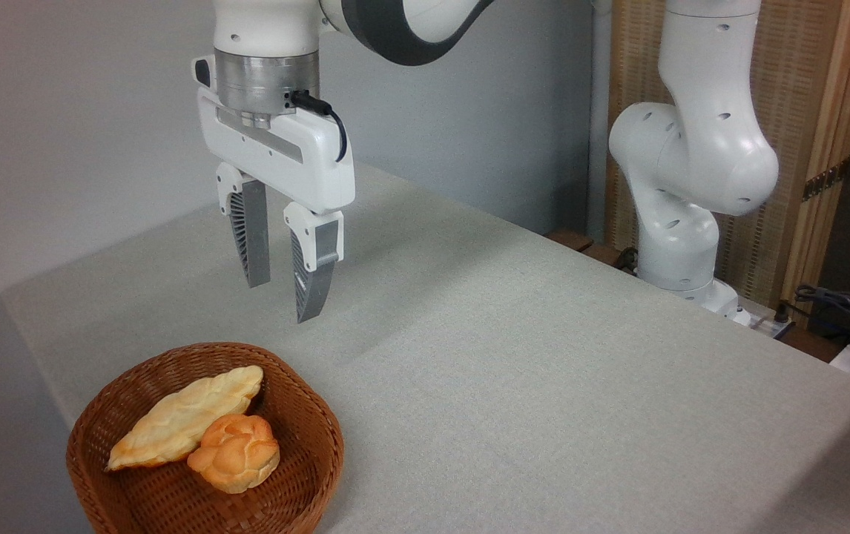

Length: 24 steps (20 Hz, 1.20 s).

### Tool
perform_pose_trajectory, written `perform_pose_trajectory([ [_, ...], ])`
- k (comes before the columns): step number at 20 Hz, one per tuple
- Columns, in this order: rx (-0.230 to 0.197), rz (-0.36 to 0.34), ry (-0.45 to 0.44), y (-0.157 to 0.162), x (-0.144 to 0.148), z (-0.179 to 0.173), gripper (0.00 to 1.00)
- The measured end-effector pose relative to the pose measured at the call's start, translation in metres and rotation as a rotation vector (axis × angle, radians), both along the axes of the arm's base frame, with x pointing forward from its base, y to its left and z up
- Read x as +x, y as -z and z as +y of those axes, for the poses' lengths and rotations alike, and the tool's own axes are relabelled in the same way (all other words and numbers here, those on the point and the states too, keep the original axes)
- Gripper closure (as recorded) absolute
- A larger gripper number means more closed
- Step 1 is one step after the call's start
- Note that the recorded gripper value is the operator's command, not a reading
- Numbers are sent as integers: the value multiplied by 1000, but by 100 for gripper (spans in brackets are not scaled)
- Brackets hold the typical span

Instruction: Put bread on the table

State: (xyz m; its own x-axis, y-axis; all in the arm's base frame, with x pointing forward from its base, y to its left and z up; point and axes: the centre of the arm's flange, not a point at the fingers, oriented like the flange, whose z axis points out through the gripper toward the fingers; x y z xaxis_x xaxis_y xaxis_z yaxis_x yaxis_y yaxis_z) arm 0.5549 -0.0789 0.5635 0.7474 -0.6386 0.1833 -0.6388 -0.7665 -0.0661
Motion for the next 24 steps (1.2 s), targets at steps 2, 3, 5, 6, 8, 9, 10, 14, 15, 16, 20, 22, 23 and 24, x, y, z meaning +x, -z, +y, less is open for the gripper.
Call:
perform_pose_trajectory([
  [2,1,4,2,0,-1,-1,0],
  [3,1,8,4,0,-1,-2,0],
  [5,1,10,7,-1,-2,-4,0],
  [6,1,10,8,-1,-2,-4,0],
  [8,1,10,9,-1,-2,-4,0],
  [9,1,10,9,-1,-2,-4,0],
  [10,1,11,9,-1,-2,-4,0],
  [14,5,41,10,2,-5,-4,0],
  [15,6,44,11,2,-6,-4,0],
  [16,6,46,11,2,-6,-4,0],
  [20,10,77,12,5,-9,-4,0],
  [22,11,86,13,6,-10,-4,0],
  [23,12,87,13,6,-10,-4,0],
  [24,12,87,13,6,-10,-4,0],
])
